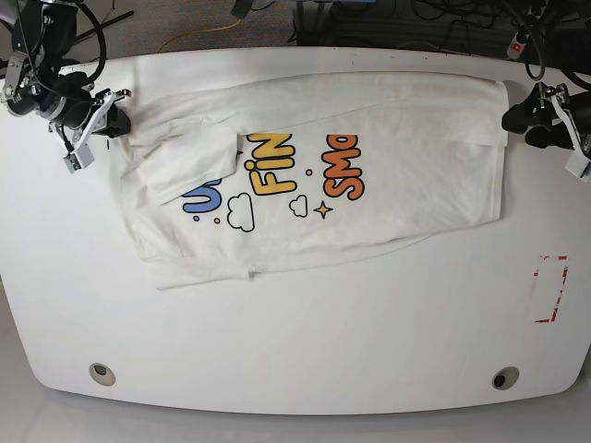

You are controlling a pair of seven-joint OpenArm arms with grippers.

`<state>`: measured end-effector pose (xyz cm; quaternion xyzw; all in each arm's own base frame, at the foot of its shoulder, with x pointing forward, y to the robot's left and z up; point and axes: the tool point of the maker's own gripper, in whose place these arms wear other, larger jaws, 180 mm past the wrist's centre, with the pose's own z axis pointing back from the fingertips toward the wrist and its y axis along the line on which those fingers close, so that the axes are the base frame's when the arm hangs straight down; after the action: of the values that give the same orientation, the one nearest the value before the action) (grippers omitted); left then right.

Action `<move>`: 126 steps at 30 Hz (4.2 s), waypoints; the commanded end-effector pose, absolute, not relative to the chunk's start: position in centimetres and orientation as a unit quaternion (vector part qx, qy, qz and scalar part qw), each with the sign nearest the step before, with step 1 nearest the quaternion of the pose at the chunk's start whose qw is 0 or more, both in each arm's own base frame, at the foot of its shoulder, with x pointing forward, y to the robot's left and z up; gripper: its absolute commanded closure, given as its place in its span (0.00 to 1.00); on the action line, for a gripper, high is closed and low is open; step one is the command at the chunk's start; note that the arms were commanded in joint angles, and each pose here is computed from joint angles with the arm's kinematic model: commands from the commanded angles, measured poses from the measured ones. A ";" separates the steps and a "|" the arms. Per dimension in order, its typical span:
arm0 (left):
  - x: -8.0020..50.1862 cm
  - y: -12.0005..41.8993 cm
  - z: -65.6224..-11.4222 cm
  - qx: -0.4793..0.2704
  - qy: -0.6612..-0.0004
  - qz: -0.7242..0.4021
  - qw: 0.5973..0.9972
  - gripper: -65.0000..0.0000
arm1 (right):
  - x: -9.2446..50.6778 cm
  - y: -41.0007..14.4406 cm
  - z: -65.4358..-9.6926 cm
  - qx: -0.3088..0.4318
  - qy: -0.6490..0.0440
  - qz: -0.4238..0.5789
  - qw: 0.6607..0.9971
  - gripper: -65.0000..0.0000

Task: Fold the T-shirt properly
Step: 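Release the shirt and reposition both grippers at its collar corners, then grasp the collar corners with both grippers and pull the shirt taut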

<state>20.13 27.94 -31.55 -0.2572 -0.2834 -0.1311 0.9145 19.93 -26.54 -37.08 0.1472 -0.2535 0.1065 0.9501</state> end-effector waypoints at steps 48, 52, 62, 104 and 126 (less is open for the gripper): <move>17.4 22.6 -38.4 -0.045 -0.154 -0.330 0.930 0.35 | 19.7 -26.1 -39.2 0.135 -0.268 0.004 0.954 0.34; 16.9 24.3 -39.6 -0.043 -0.134 -0.317 0.938 0.35 | 19.5 -28.6 -39.9 0.099 -0.252 0.025 0.962 0.34; 15.8 27.6 -40.5 -0.034 -0.106 -0.307 0.945 0.35 | 16.9 -32.4 -41.8 0.034 -0.198 0.034 0.979 0.34; 21.8 21.0 -35.5 -0.037 -0.257 -0.299 0.918 0.45 | 25.0 -31.1 -33.7 -0.013 -0.331 0.061 0.941 0.34; 17.7 30.7 -39.5 0.073 -0.133 -0.230 0.961 0.45 | 40.1 -26.5 -35.1 0.132 -0.370 0.088 0.915 0.34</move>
<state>17.42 29.42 -40.40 0.0517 -0.1297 -0.2323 0.9626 38.29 -26.27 -36.64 0.1254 -0.3438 0.0875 0.9265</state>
